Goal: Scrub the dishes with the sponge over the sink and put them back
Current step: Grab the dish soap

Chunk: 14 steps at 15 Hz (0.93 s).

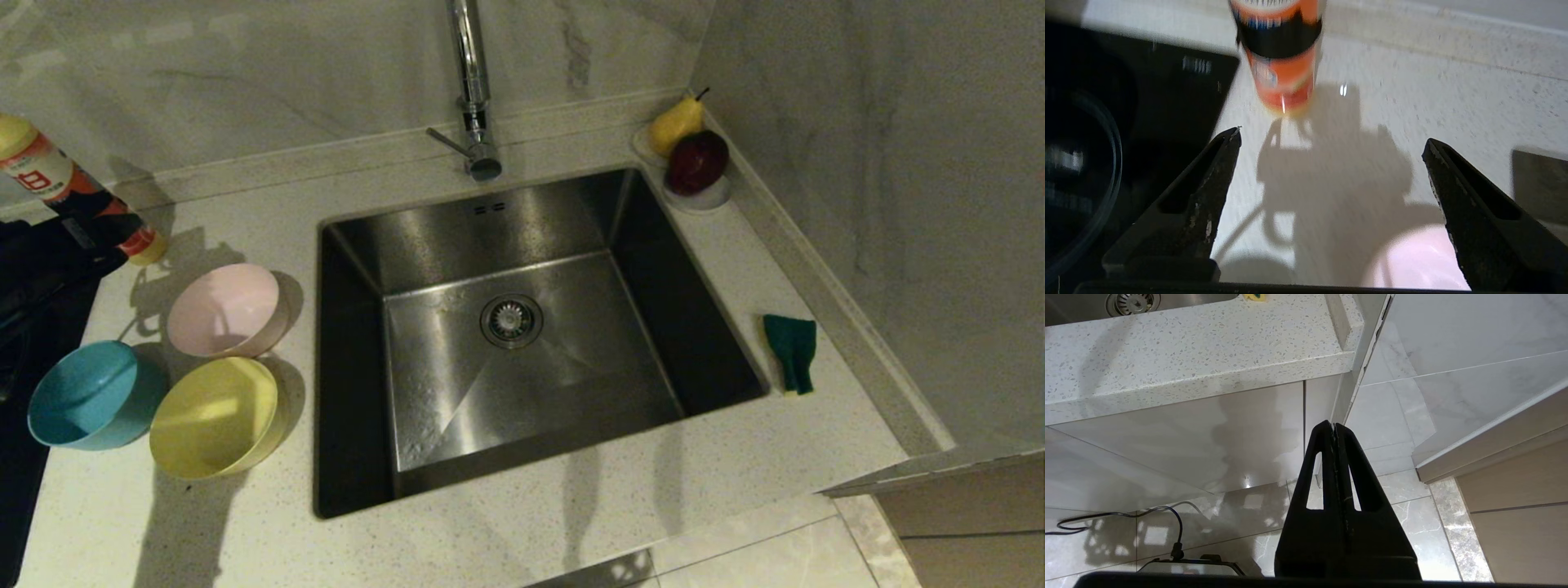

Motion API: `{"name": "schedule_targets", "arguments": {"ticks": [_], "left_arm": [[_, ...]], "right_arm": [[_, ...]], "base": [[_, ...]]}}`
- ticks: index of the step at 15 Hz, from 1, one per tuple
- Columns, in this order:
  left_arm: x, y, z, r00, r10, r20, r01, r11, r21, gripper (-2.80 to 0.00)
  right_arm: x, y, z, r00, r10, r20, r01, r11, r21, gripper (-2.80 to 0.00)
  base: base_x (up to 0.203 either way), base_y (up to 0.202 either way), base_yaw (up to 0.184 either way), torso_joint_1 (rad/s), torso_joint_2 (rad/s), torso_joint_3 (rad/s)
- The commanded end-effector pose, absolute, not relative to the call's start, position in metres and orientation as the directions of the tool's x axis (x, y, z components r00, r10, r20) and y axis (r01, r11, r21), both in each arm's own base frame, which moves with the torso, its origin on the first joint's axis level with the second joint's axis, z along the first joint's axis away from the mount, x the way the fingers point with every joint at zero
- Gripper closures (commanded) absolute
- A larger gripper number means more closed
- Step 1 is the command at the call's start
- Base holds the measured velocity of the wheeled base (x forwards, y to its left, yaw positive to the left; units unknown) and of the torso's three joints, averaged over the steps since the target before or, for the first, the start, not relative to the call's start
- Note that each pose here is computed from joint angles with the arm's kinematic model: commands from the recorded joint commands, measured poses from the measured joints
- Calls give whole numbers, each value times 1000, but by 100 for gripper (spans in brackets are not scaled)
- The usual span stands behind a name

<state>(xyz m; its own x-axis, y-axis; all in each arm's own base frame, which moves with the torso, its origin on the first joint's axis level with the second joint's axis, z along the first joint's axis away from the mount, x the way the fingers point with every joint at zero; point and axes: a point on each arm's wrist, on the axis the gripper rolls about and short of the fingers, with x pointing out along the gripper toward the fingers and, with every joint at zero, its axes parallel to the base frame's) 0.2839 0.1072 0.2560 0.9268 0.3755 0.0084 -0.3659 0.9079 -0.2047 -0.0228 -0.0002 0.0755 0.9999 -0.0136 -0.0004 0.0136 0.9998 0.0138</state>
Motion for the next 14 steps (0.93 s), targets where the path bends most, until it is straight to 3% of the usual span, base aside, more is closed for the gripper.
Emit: {"name": "schedule_targets", "arguments": {"ticks": [1,8,14], "left_arm": [[292,124,241,915,402,36,-389,902,-186,-280],[303,138,226,902,431,-10,-425,884,-197,-280],[335,157,206,899,435,53,-417,887,-200,-280]], "right_arm": [[-23,0,76,1000,-14,-2,14,1000,14,0],[-23,0,76,1000,-14,-2,14,1000,14,0],[-23,0,75,1000,-14,0,14,1000,14,0]], "base": [[0,0,0,0,0,0],[0,0,0,0,0,0],[0,0,0,0,0,0]]}}
